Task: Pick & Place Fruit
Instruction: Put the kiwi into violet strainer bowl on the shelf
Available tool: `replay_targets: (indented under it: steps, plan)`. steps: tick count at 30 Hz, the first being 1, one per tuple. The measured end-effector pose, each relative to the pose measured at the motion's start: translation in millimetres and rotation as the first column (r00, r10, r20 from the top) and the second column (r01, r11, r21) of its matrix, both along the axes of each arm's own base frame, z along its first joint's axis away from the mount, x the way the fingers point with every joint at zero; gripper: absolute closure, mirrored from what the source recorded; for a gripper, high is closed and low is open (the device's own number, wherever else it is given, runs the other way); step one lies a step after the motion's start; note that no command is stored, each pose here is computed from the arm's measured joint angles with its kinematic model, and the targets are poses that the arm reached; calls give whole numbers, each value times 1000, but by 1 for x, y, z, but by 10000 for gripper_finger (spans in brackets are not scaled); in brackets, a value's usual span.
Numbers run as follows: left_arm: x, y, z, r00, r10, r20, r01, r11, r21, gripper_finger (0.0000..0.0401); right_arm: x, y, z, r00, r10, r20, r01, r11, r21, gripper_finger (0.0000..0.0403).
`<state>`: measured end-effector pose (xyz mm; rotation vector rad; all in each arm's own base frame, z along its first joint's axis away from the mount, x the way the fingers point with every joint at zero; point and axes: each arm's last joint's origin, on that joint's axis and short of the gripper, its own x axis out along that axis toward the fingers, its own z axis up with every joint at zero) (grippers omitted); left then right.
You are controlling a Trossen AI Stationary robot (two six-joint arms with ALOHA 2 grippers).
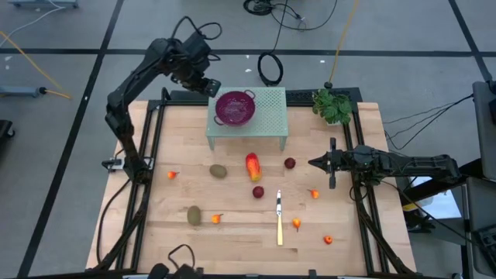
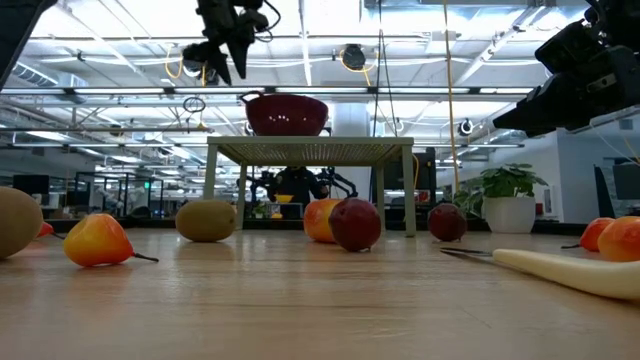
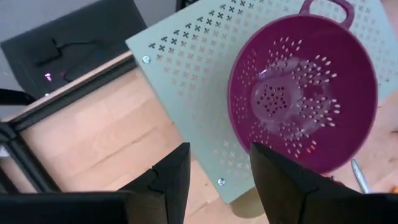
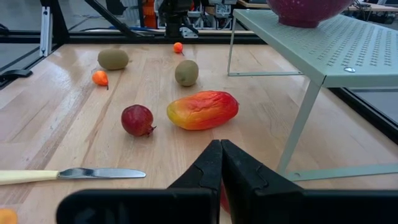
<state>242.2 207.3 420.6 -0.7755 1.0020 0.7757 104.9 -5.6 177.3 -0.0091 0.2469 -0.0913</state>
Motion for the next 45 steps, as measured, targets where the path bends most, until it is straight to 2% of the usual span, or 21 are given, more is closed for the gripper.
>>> replay_targets:
  steps: [6, 14, 33, 45]
  plan:
    - [-8, -14, 13, 999, 30, 14, -31, 998, 53, 233, 0, 0, 0, 1000, 0, 1, 0, 1000, 0, 399]
    - [-9, -37, 26, 998, 21, 61, -25, 998, 62, 233, 0, 0, 0, 1000, 0, 0, 0, 1000, 0, 399]
    - [25, -124, 32, 984, -143, 108, 141, 990, 25, 233, 0, 0, 0, 1000, 4, 0, -4, 1000, 1, 399]
    - [37, -178, 32, 981, -154, 120, 153, 988, 18, 233, 0, 0, 0, 1000, 4, 1, -4, 1000, 1, 399]
